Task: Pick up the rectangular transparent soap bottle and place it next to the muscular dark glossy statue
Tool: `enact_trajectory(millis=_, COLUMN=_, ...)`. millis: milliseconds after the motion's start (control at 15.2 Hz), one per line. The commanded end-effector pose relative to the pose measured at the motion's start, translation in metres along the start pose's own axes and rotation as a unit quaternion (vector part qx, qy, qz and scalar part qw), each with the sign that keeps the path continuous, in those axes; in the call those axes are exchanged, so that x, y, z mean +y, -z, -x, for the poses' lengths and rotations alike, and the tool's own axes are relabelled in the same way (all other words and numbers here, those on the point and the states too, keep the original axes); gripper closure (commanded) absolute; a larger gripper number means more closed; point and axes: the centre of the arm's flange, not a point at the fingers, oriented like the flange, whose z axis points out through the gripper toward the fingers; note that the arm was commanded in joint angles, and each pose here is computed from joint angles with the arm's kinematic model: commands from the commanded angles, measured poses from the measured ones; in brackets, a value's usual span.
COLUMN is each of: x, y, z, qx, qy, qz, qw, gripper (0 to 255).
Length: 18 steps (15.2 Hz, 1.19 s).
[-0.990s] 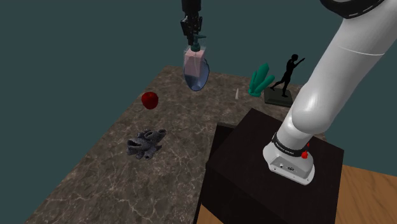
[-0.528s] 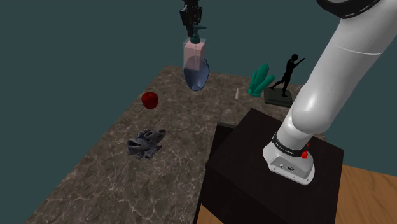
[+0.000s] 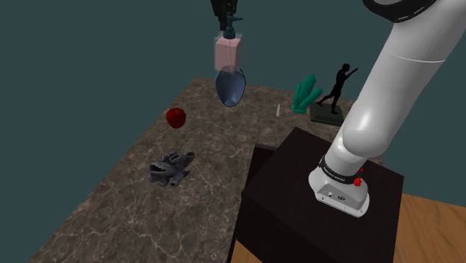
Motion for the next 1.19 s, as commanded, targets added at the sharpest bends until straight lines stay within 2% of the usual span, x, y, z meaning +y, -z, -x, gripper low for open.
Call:
enact_trajectory(millis=0, x=-0.001, y=0.011, z=0.001, qx=0.000, qy=0.000, qz=0.000, qw=1.0000, gripper=255)
enact_trajectory(millis=330, x=-0.003, y=0.036, z=0.003, qx=0.000, qy=0.000, qz=0.000, qw=1.0000, gripper=255)
enact_trajectory(millis=1122, x=0.069, y=0.029, z=0.145, qx=0.000, qy=0.000, qz=0.000, qw=1.0000, gripper=255)
